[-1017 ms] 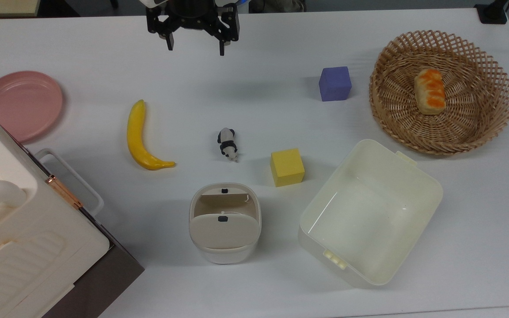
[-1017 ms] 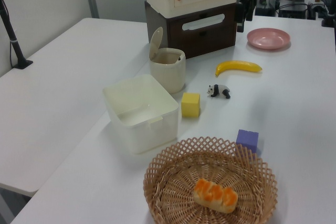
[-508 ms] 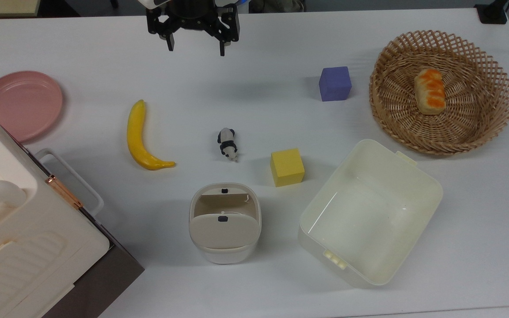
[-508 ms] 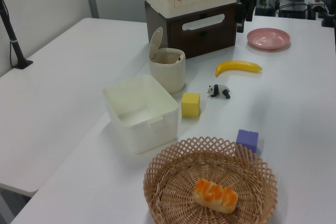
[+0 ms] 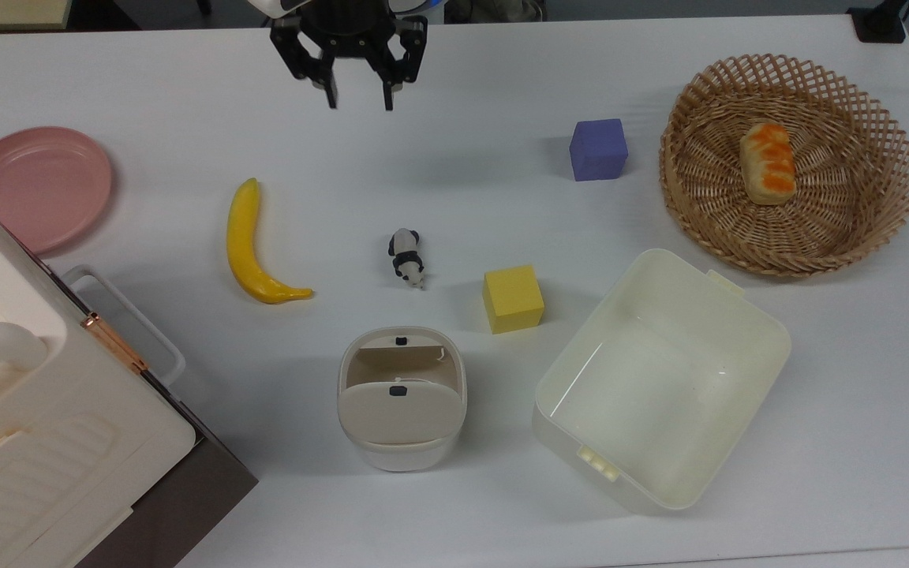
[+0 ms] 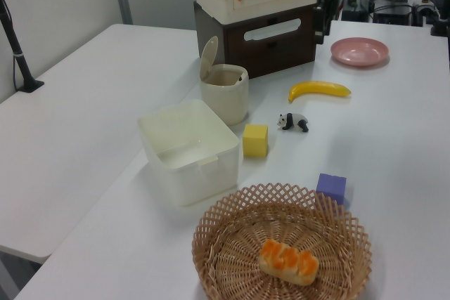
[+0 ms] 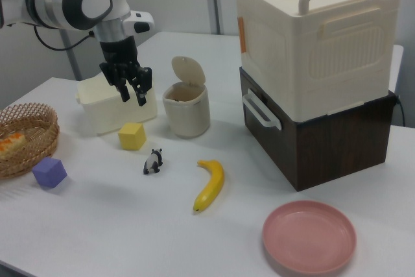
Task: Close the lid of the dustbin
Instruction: 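Move the gripper over the cream dustbin and lower it toward the raised lid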
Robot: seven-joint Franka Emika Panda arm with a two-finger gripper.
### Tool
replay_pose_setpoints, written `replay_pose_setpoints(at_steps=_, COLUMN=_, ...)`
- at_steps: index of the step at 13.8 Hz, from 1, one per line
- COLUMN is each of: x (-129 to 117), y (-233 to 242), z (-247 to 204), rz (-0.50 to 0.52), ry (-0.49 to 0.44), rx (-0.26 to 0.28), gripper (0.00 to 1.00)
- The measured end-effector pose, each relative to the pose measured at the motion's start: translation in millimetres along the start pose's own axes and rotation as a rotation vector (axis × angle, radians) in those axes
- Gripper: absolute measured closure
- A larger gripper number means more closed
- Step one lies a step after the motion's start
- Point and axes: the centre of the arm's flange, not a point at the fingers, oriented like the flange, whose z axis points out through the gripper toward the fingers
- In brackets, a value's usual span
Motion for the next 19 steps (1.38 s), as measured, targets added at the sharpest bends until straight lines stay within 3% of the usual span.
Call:
replay_pose_setpoints(at_steps=2, x=7, y=0, z=-3, rz=-0.001, ry=0.052, rx=0.016, gripper=0.67)
replay_pose_setpoints(at_steps=3, x=12, y=0, z=-5, rz=0.004, ry=0.092, rx=0.027, gripper=0.83)
replay_pose_setpoints(at_steps=6, x=26, y=-2, z=-16, rz=0.021, ry=0.227, rx=0.07, gripper=0.97)
replay_pose_setpoints(at_steps=10, x=51, y=-5, z=-25, rz=0.03, ry=0.347, rx=0.079, gripper=0.98)
replay_pose_setpoints(at_steps=14, x=107, y=-5, z=-10, rz=0.104, ry=0.545, rx=0.1, gripper=0.98)
replay_pose_setpoints(at_steps=19, x=155, y=-20, z=4, rz=0.091, ry=0.765, rx=0.098, gripper=0.98)
